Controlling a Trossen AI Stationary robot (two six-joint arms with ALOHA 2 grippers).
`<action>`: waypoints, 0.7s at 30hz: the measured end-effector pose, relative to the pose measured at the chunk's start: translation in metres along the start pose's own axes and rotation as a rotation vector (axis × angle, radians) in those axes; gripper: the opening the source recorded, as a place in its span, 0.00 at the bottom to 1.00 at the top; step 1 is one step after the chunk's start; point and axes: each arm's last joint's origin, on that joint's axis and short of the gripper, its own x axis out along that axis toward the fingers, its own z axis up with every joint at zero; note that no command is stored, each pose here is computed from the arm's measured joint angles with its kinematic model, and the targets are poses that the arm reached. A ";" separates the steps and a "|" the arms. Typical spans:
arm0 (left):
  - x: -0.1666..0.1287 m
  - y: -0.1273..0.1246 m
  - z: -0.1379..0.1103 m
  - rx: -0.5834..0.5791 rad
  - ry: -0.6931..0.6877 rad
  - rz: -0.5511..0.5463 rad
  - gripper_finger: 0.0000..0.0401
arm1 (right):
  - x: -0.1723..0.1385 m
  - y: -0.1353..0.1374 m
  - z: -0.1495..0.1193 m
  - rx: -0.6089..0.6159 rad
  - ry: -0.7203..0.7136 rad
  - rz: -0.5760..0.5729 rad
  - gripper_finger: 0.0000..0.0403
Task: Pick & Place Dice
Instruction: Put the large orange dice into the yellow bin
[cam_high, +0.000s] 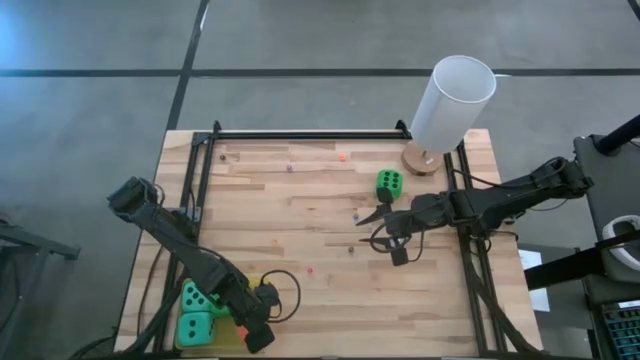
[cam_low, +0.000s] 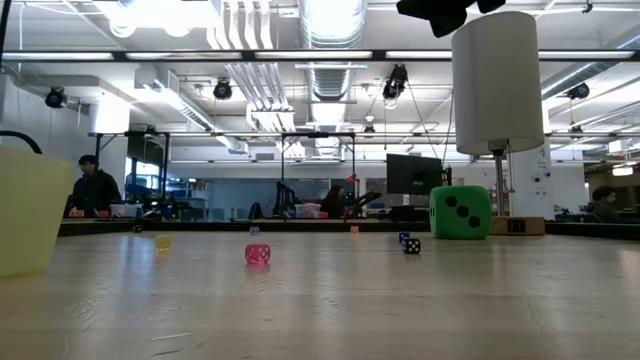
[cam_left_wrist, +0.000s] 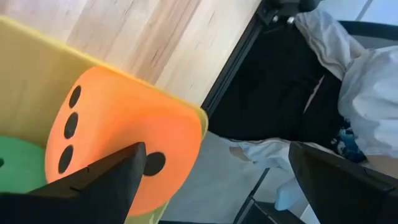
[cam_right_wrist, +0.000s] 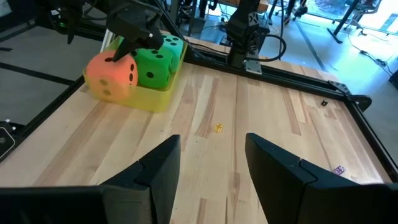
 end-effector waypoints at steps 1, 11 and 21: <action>0.000 0.000 0.000 -0.001 0.002 0.002 1.00 | 0.000 0.000 0.000 -0.001 0.000 0.000 0.45; -0.001 0.002 -0.001 -0.005 0.014 0.021 0.99 | 0.000 0.000 0.000 -0.002 0.000 0.000 0.45; 0.007 0.013 -0.002 -0.010 0.010 0.045 0.99 | 0.000 0.000 0.000 -0.002 0.000 0.000 0.45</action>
